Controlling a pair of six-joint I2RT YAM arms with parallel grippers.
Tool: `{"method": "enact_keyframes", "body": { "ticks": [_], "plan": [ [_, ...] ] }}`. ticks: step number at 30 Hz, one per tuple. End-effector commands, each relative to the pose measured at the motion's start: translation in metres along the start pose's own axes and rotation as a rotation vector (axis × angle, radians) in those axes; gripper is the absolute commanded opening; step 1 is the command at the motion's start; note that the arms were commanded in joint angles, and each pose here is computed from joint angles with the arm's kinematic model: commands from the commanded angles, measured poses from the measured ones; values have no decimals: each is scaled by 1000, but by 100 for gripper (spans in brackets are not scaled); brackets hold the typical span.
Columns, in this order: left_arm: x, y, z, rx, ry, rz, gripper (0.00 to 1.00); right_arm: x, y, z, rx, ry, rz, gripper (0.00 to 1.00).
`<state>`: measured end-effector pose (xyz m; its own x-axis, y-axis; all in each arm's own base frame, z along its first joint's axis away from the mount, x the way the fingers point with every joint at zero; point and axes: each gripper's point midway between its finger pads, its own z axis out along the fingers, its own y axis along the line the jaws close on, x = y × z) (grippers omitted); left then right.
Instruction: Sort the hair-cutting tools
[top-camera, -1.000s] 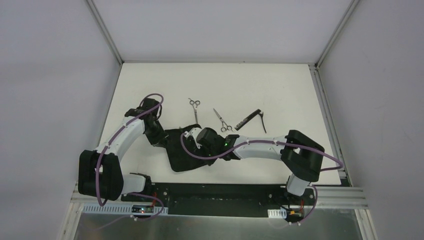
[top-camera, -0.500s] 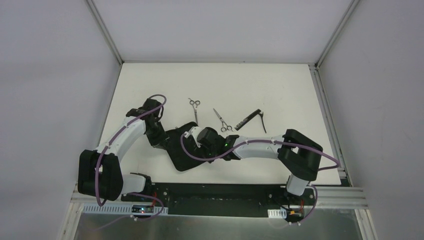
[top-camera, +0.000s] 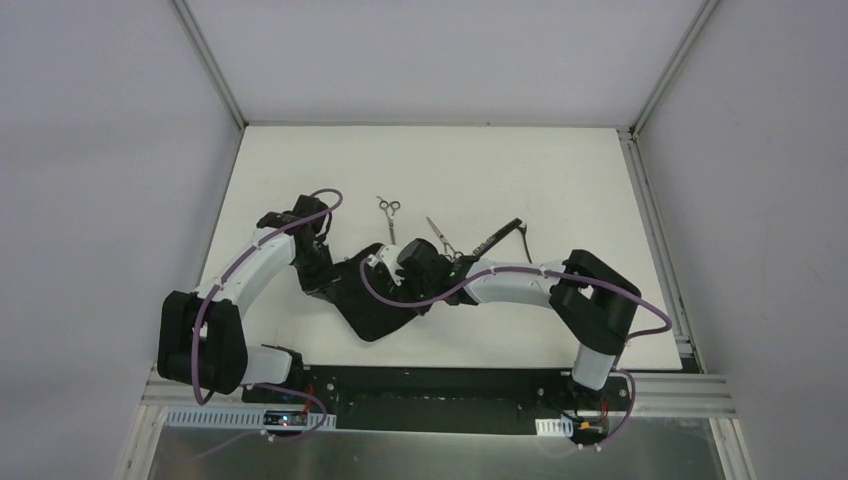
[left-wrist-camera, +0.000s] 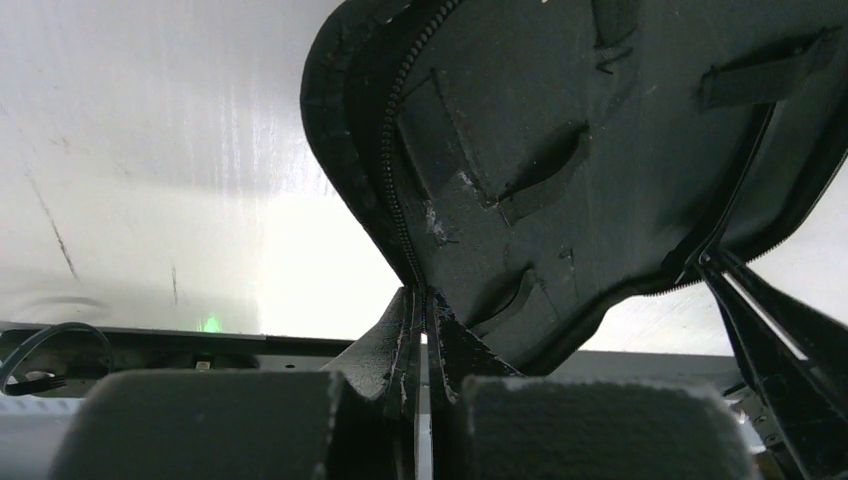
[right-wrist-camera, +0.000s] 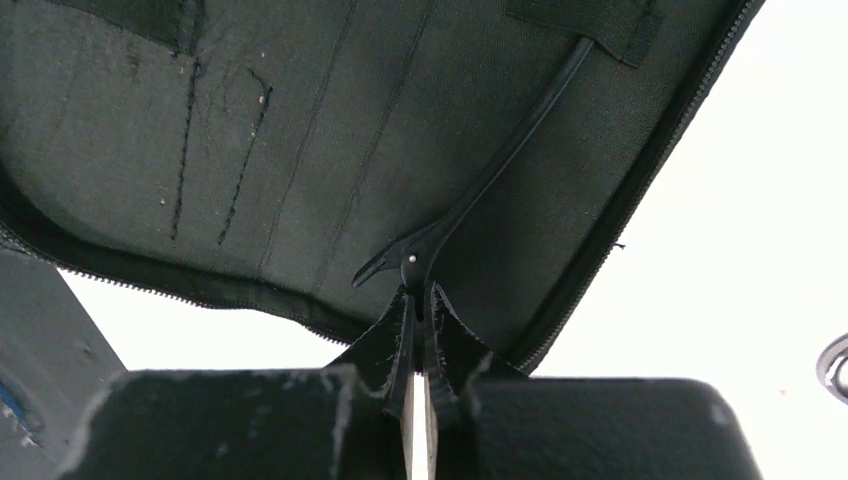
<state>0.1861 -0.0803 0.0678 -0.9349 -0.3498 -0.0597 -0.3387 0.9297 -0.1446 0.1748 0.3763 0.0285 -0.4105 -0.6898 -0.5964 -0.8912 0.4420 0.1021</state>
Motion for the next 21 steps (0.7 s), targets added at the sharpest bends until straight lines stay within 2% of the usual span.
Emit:
{"method": "enact_keyframes", "body": {
  "ticks": [1,8,14,21],
  "plan": [
    [11,-3,-9,17,60,69,0,0,-14,-8,-31,33,-99,0],
    [17,-7,-11,44,95,100,0,5,-39,-6,-14,96,-248,0],
    [20,-10,-10,60,122,113,0,5,-33,-1,-94,130,-417,0],
    [26,-13,-7,58,147,132,0,-12,-40,8,-58,121,-458,0]
  ]
}}
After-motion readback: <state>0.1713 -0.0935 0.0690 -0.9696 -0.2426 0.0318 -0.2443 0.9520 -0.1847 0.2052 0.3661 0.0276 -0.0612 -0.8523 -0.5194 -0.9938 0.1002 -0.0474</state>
